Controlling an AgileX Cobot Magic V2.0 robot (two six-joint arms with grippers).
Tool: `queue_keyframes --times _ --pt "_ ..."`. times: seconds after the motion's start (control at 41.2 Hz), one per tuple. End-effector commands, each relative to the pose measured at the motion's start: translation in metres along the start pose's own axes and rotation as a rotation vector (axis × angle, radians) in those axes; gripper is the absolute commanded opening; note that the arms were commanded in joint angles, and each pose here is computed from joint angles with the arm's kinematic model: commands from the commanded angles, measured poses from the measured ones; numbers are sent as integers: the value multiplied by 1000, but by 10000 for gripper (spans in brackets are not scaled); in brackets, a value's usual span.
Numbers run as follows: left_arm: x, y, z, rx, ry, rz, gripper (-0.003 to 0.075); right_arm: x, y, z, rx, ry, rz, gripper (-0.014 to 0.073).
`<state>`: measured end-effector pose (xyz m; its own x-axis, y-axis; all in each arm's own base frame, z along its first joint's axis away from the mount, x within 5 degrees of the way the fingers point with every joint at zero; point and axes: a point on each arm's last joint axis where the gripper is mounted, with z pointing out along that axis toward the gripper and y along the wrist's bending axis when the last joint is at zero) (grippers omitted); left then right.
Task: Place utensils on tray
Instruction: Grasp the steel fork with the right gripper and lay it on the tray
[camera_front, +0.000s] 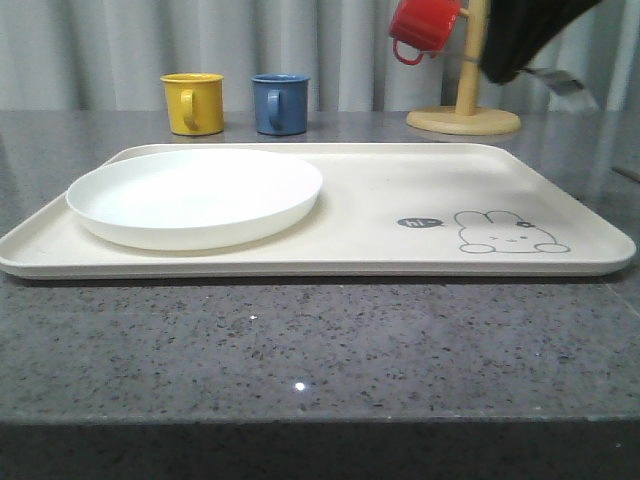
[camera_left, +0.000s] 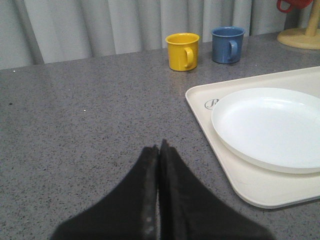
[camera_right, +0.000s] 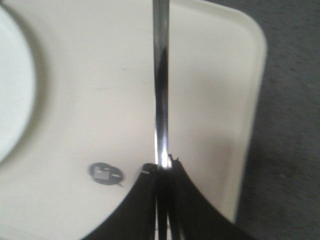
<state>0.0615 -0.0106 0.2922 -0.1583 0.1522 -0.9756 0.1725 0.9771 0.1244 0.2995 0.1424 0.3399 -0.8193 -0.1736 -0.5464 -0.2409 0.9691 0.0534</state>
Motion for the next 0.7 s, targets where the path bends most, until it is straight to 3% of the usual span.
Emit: queue_keyframes --times 0.0,0.364,0.68 --pt "-16 3 -2 -20 -103 -23 -18 -14 26 -6 -24 -69 -5 -58" --pt "-16 3 -2 -20 -103 -23 -18 -18 46 56 -28 21 245 -56" --pt "-16 3 -2 -20 -103 -23 -18 -14 55 80 -78 73 317 -56"
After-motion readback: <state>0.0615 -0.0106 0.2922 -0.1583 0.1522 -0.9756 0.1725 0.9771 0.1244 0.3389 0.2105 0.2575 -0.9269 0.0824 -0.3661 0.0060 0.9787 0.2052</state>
